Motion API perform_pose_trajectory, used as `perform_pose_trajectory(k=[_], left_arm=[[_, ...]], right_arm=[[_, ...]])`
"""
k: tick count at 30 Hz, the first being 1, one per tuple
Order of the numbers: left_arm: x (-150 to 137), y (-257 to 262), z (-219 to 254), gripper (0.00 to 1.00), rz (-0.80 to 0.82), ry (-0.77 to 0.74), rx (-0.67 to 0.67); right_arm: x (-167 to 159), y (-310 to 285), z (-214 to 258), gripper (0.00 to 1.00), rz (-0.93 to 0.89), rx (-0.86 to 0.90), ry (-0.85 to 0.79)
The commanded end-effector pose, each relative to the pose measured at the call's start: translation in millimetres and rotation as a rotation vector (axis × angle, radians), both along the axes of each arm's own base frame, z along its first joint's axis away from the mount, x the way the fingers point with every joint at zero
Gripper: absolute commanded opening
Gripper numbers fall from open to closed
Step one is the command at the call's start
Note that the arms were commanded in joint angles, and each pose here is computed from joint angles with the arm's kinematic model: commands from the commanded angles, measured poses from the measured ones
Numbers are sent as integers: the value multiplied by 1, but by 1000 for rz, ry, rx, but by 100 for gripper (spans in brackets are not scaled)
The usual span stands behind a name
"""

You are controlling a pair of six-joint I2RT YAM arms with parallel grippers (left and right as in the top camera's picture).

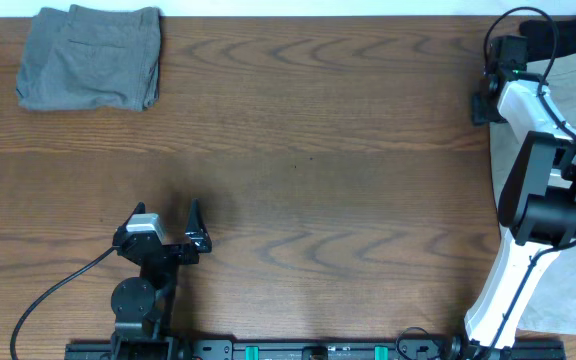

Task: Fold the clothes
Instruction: 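Reach the right gripper to the khaki trousers' waistband on the stack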

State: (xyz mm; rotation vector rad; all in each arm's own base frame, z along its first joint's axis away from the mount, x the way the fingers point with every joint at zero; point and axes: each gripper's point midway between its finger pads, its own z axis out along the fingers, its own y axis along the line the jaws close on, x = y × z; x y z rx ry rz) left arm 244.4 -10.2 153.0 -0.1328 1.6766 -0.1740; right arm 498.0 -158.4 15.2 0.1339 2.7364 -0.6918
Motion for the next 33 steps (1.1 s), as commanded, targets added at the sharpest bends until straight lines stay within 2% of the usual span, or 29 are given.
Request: perform_pose_trajectory(k=[1, 5, 10, 11, 19, 25, 33], left_arm=[[-1, 4, -16, 98, 22, 46, 16], [-1, 4, -16, 98, 22, 46, 16], [-1, 4, -16, 98, 22, 46, 16], [-1, 4, -16, 98, 22, 46, 16], [-1, 4, -16, 98, 22, 46, 16], [-1, 4, -16, 98, 22, 46, 16], [-1, 4, -16, 98, 22, 46, 16]], right_arm=[[-3, -5, -14, 50, -9, 4, 27], [-4, -10, -9, 36, -65, -19, 4], [-9, -19, 1, 4, -151, -65, -24], [-10, -20, 3, 1, -163, -65, -31], [-7, -20, 50, 4, -234, -45, -150], [-8, -19, 89, 1, -235, -45, -218], [-11, -11, 106, 1, -230, -1, -245]])
